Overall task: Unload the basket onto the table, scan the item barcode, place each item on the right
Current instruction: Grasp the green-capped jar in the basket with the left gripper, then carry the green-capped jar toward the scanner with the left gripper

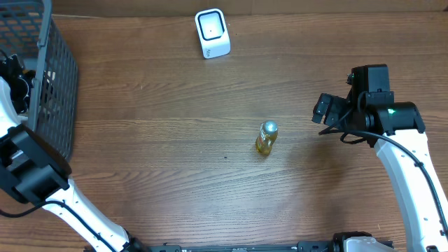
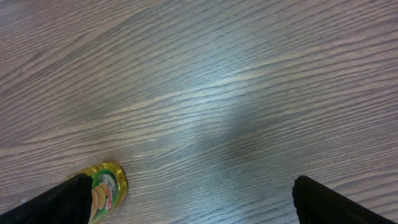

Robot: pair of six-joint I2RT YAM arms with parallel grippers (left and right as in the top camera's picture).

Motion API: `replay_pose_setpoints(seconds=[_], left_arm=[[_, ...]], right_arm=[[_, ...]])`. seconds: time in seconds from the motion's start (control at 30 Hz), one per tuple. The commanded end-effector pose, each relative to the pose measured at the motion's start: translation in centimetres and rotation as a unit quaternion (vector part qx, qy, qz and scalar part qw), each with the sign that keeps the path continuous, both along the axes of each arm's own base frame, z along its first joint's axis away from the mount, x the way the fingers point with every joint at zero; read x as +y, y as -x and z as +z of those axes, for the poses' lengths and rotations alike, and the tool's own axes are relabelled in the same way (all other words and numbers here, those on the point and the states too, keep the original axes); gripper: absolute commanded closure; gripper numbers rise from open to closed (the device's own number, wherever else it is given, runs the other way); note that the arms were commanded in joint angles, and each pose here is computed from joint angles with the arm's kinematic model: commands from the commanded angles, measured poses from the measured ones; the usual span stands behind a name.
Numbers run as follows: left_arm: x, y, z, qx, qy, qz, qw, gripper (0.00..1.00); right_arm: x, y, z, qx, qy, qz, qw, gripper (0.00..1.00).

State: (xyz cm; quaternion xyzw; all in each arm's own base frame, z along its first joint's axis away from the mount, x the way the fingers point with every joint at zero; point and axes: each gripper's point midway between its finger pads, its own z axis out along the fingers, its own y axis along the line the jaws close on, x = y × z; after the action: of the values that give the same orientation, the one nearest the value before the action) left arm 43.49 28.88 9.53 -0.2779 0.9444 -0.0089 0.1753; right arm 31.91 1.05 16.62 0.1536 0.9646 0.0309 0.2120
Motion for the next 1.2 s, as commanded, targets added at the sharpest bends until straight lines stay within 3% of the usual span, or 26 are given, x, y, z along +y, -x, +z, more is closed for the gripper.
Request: replay_pose_setpoints(seconds=[0.0,0.27,0.43,0.63,0.83,1.03,1.17], left_arm=[[0.5,-0.1,9.2,-0.083,-0.050,0.026,0.995,0.44],[-1.8,2.6,22.5,-0.205,-0.109,0.049,0.971,0.43],[-5.4,5.0,29.4,-0.287,-0.100,0.043,0.952,0.44],[-11.5,7.2,35.1,-0.358,-0.084,-0.020,0.930,0.44],[-19.3,8.7,35.0,-0.337,-0.051,-0.108,0.934,0.45],[-26.0,9.7,30.9,-0.248,-0.006,-0.189,0.950,0.45],[-28.7,10.1,27.4,-0.163,-0.016,-0.223,0.961,0.46]], right_arm=[[-0.2,-0.4,1.0,-0.015,0.005,0.000,1.000,0.00],[-0.2,-0.4,1.0,-0.015,0.005,0.000,1.000,0.00],[-0.2,-0.4,1.0,-0.015,0.005,0.000,1.000,0.00],[-0.2,-0.4,1.0,-0.015,0.005,0.000,1.000,0.00],[-0.2,-0.4,1.0,-0.015,0.005,0.000,1.000,0.00],[-0.2,-0.4,1.0,-0.015,0.005,0.000,1.000,0.00],[-0.2,-0.4,1.0,-0.015,0.005,0.000,1.000,0.00]])
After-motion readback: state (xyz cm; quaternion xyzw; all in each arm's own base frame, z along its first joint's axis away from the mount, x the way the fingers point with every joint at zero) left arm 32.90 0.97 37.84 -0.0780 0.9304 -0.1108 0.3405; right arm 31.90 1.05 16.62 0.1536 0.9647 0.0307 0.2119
